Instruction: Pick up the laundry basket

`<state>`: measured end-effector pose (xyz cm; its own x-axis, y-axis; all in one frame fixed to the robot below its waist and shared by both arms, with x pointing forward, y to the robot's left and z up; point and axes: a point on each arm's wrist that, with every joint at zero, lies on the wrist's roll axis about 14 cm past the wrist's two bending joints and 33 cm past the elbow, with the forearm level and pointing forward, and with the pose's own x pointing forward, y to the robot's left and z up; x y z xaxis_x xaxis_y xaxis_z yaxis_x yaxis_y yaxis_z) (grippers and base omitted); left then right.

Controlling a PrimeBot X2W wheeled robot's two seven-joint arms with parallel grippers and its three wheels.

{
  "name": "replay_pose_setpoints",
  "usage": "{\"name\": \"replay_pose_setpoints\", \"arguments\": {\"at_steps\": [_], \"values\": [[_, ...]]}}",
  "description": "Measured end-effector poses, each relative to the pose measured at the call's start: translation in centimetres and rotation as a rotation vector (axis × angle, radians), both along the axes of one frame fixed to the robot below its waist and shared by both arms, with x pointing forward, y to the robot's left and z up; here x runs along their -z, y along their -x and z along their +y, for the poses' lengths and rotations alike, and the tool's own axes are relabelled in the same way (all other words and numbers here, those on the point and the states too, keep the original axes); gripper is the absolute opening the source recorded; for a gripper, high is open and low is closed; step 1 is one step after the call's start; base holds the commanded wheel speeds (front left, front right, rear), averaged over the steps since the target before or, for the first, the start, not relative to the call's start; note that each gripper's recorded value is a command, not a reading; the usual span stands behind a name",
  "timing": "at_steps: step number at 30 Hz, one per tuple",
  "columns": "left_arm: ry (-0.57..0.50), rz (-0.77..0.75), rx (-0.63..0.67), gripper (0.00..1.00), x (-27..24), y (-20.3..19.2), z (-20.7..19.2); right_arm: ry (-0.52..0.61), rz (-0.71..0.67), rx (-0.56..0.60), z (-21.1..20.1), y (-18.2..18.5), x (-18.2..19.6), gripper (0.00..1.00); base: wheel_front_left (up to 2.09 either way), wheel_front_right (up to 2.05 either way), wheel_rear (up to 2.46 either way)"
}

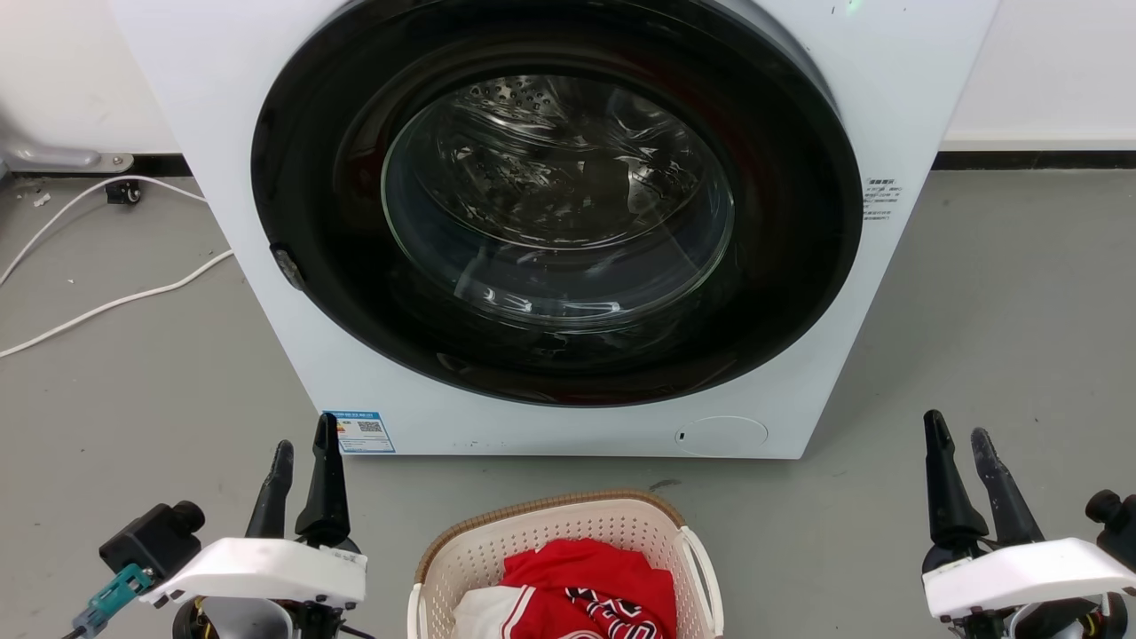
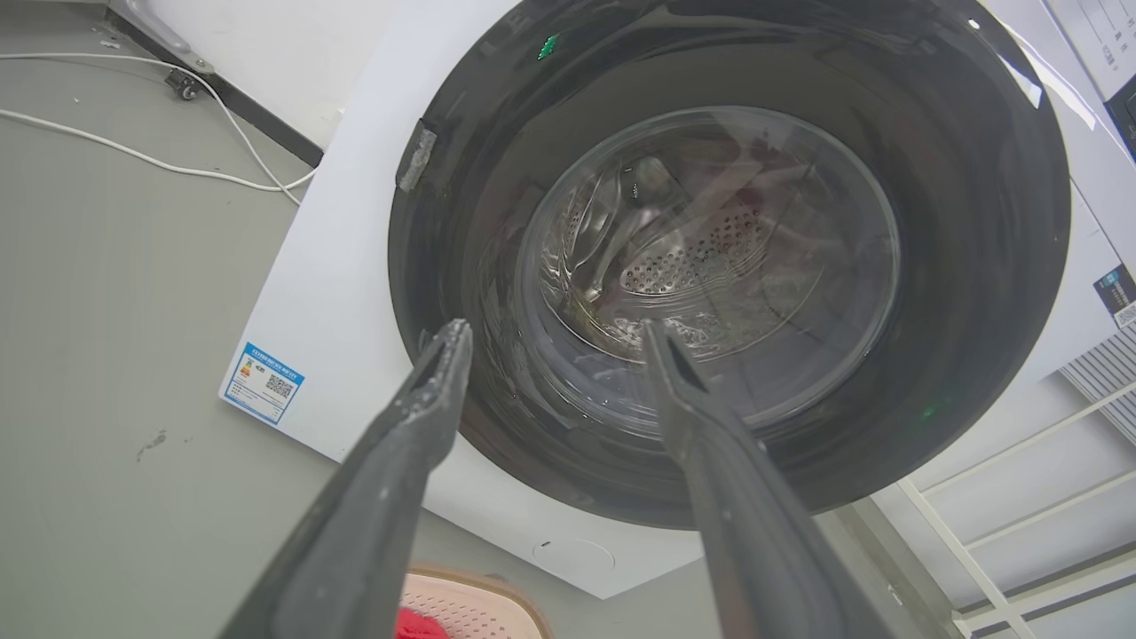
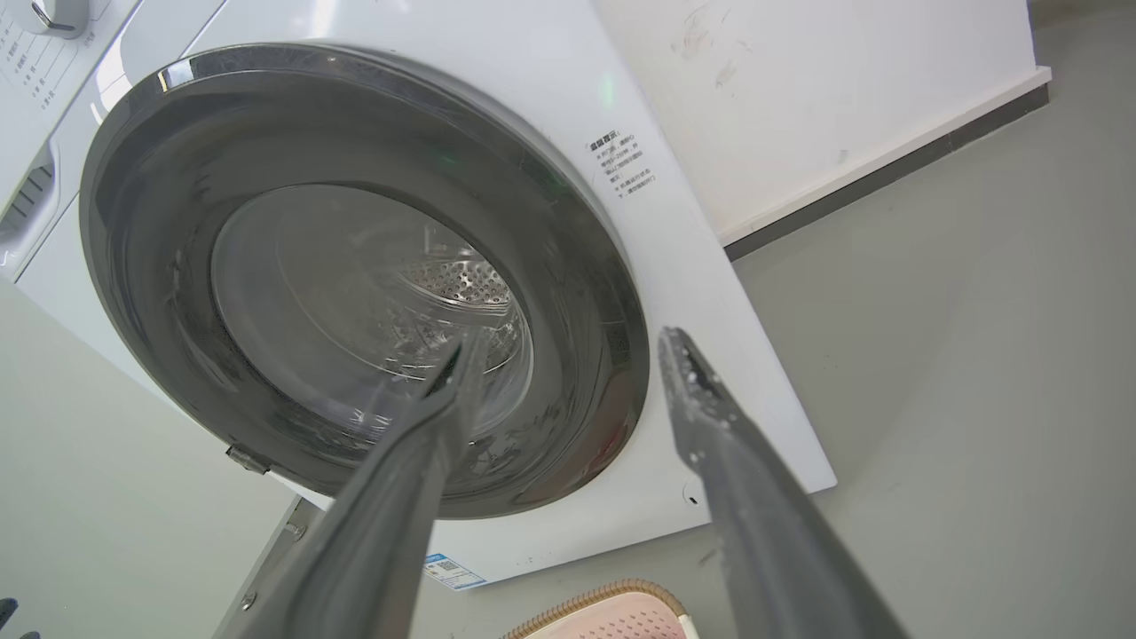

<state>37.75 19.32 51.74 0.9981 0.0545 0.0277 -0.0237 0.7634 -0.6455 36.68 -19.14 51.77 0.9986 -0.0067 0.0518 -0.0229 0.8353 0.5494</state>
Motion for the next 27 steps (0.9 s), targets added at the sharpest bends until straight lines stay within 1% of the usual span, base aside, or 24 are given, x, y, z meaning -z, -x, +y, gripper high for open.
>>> {"name": "replay_pose_setpoints", "arguments": {"at_steps": [13,27], "values": [[-0.174,-0.031,0.005,1.00,-0.7,0.2,-0.4,0.180,-0.040,-0.003,0.3,0.3,-0.8,1.00,0.00,0.00,0.00],[-0.323,-0.050,0.006,1.00,-0.8,0.7,-0.7,0.337,-0.065,-0.014,0.9,1.0,-1.1,1.00,0.00,0.00,0.00]]}}
